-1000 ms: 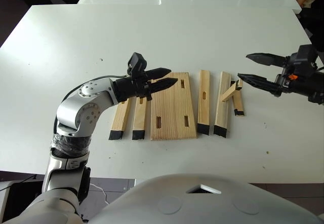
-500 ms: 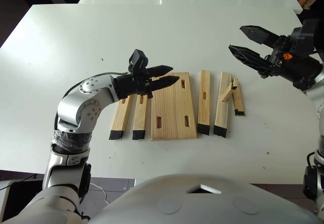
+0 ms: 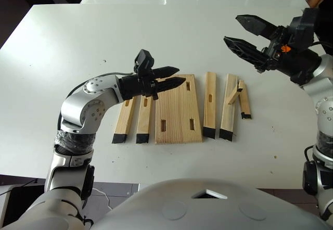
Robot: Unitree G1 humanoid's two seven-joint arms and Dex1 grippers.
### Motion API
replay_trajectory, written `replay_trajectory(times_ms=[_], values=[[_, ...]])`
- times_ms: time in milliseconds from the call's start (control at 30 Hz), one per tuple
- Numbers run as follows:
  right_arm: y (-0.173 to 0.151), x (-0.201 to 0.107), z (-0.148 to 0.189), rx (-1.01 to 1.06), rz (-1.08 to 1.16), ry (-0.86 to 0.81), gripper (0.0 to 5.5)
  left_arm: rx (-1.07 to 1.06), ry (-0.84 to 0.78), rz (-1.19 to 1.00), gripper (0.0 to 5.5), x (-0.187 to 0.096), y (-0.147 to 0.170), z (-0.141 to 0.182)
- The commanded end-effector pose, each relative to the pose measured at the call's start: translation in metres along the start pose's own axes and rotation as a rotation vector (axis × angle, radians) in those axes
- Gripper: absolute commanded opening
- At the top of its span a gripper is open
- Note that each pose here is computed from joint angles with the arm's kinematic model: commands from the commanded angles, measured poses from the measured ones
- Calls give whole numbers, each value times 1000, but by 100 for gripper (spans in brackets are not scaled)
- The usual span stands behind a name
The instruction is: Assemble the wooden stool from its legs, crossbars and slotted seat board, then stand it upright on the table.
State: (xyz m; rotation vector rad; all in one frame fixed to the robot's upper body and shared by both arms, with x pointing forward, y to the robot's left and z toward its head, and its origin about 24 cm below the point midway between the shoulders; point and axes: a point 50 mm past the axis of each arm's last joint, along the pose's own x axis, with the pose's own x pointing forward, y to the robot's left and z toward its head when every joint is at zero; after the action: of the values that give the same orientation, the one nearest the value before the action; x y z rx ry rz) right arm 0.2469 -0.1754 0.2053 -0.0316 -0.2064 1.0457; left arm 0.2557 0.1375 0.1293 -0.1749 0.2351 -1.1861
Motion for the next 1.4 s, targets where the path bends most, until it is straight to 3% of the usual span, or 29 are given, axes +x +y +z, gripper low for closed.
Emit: replay_trajectory(times_ms=[33,167,233,467,600,700,900,1100,1400], values=[[9,6,-30,40,19,91,300,7,23,1,236,1,2,1],[21,-7,-87,86,11,269,300,6,30,-7,236,2,2,1],[24,-10,-96,111,-4,272,300,6,33,-11,236,2,2,1],[24,8,-29,103,-18,-16,300,-1,27,10,236,-1,1,-1],[45,3,5,155,66,-93,300,-9,12,39,236,-4,0,-4],[63,-15,-1,230,125,4,300,-15,3,71,236,-9,-1,-8],[75,-65,-78,320,-11,426,300,-23,-25,125,236,-18,0,-9],[77,-74,-118,266,-56,546,300,-23,-31,116,236,-12,-3,-11],[76,-106,-137,190,28,743,300,-22,-31,126,236,-14,-3,-12]])
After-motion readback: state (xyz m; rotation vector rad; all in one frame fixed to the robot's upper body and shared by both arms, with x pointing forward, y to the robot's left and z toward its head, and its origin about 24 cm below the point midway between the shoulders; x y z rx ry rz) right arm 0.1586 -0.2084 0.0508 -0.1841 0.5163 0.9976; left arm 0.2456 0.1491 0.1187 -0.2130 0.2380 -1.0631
